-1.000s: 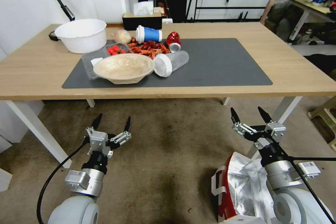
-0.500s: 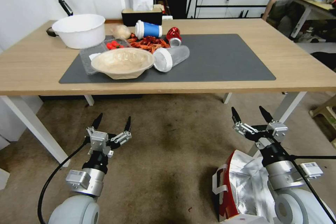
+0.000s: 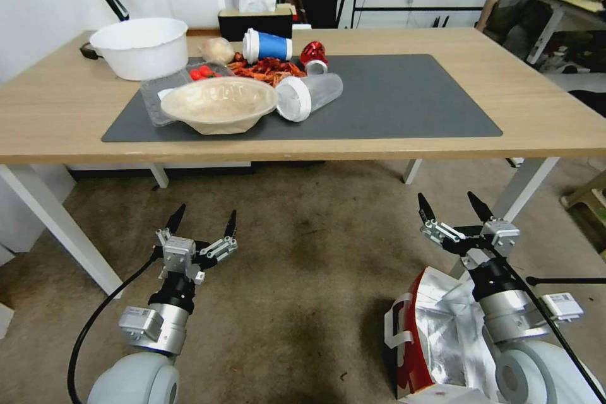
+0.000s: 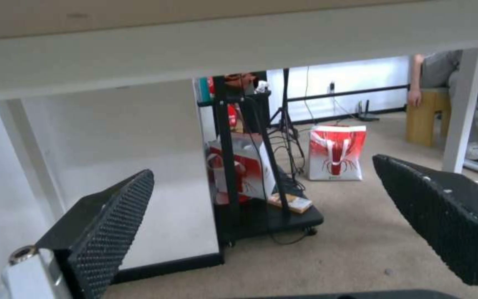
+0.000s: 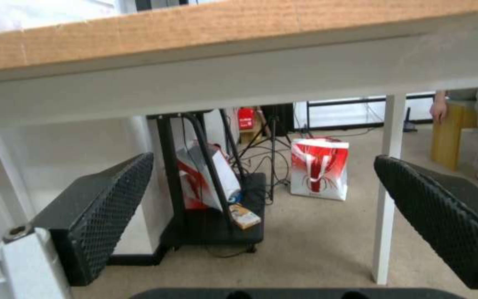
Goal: Pick up the food delivery bag from the floor and place it on the table.
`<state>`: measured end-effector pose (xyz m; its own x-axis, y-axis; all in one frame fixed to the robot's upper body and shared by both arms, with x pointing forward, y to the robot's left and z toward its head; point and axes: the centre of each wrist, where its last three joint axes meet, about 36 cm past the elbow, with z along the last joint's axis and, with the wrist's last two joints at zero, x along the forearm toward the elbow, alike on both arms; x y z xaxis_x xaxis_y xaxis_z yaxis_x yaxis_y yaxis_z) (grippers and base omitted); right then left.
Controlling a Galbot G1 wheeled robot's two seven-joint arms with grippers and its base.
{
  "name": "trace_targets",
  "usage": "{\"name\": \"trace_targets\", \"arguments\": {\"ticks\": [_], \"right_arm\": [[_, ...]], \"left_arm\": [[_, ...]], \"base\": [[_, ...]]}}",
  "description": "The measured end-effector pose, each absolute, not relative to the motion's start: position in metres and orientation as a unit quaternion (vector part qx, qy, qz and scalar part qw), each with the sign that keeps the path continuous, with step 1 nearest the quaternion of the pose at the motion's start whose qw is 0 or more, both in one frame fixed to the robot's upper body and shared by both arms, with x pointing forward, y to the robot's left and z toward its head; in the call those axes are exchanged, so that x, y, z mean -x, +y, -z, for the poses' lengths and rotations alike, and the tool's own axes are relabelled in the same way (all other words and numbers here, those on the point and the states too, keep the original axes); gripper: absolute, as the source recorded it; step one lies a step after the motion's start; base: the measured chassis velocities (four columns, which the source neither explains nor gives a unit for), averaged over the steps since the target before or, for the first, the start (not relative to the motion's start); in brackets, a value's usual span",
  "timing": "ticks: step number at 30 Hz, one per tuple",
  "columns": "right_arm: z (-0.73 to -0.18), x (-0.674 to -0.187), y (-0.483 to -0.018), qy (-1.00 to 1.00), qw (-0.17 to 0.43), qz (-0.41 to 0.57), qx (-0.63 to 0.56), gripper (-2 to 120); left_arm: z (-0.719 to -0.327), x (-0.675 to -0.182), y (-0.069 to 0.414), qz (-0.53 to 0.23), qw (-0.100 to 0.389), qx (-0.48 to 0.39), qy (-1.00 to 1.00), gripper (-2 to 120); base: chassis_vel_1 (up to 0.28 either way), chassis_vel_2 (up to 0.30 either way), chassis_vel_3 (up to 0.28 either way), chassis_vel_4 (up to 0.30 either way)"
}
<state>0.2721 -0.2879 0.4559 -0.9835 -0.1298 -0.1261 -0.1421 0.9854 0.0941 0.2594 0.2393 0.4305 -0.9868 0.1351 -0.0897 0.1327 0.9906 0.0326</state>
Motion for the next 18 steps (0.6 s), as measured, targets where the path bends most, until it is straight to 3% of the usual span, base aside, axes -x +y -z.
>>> {"name": "trace_targets", "arguments": {"ticks": [18], "right_arm": [[-0.4521,-0.2710,-0.2878,0.995,0.057,-0.052,0.068,100]], "left_arm": [[-0.4305,-0.2587,0.2383,-0.015,0.045,-0.072,0.996,99]], "base": [[0.000,0.000,0.000,0.000]]}}
